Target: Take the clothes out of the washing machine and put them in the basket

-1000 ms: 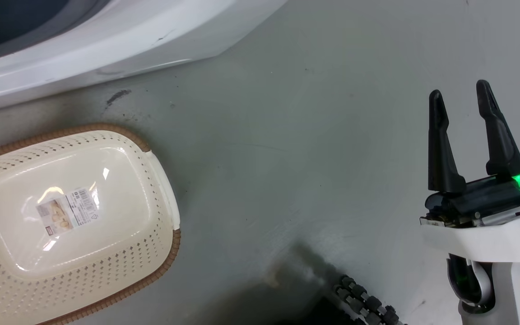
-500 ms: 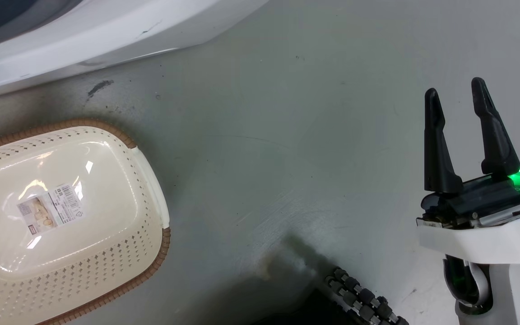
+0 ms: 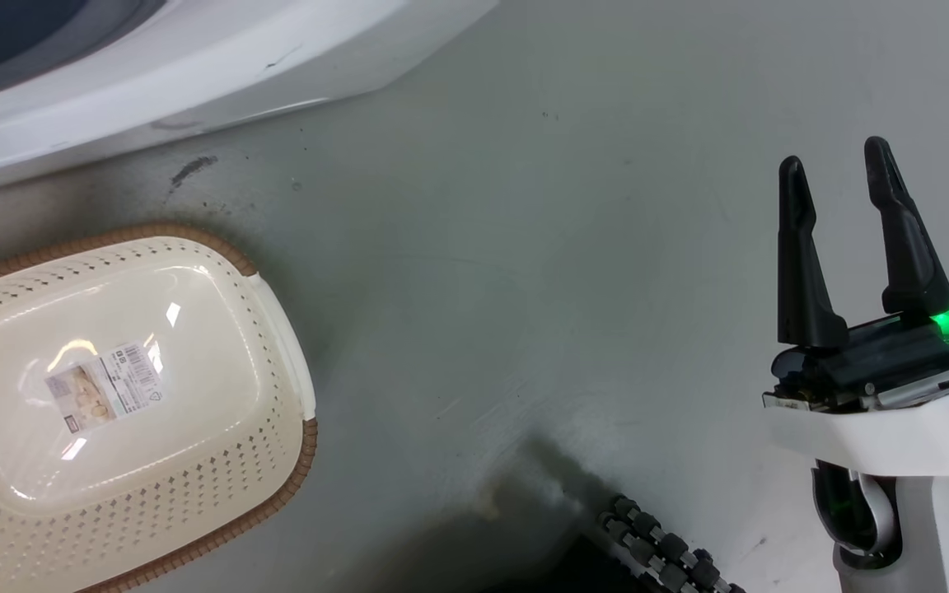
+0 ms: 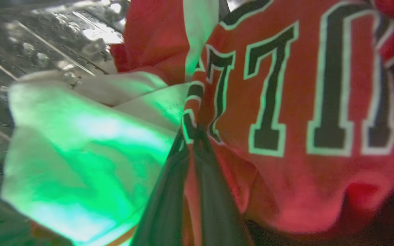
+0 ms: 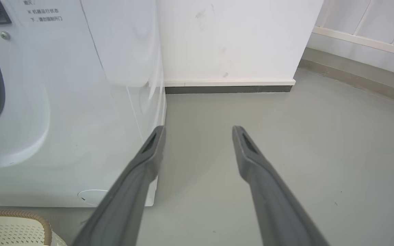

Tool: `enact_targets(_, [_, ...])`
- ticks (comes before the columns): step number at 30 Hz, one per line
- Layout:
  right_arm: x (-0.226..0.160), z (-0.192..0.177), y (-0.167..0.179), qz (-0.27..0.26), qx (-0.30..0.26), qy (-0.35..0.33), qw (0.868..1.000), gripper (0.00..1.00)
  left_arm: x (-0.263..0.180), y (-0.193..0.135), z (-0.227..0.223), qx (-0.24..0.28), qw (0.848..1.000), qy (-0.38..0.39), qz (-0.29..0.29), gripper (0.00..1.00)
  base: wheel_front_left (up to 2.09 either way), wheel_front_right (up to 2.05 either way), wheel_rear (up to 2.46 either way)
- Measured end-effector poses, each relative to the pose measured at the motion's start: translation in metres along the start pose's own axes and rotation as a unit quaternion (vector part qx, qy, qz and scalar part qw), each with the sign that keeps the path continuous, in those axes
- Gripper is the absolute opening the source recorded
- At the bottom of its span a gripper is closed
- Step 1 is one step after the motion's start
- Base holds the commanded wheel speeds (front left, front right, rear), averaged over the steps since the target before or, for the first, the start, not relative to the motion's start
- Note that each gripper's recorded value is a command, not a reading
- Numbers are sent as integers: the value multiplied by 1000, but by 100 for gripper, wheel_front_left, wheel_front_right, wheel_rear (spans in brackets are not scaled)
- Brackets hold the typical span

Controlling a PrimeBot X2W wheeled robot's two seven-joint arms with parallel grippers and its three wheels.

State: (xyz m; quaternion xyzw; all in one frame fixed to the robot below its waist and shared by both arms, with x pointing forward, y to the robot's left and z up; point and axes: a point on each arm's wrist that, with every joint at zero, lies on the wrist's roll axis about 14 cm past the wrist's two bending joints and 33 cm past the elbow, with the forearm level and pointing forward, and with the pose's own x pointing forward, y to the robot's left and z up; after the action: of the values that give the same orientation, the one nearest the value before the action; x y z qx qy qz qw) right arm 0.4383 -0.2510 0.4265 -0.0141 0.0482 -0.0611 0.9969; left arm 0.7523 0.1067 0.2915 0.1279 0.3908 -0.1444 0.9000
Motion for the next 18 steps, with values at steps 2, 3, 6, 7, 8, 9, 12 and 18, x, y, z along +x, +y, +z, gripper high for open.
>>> enact_targets(2, [0,2,0,0,0,-3,1000,100,-3,0,3,3,1000,-9,0,0,0,0,0])
enact_targets(3, [0,5,0,1,-1,-7,1000,100,-6,0,6,2,1000,-18,-1,0,0,0,0])
enact_targets(6, [-2,19,-1,1,-5,-25,1000,100,-21,-4,14,3,998,-55,-8,0,0,0,0])
enact_targets(7, [-2,19,-1,1,-5,-25,1000,100,-21,-4,14,3,998,-55,-8,0,0,0,0])
enact_targets(8, [-3,21,-1,1,-5,-28,1000,100,-25,-6,15,0,998,-62,-11,0,0,0,0])
enact_targets(9, [-3,24,0,2,-6,-32,999,100,-30,-8,18,1,997,-74,-13,0,0,0,0])
enact_targets(12, [-6,32,2,6,-7,-41,999,100,-46,-13,21,8,995,-102,-19,0,0,0,0])
enact_targets(18, [-9,48,15,25,-7,-64,998,100,-80,-30,12,26,989,-142,-38,0,0,0,0])
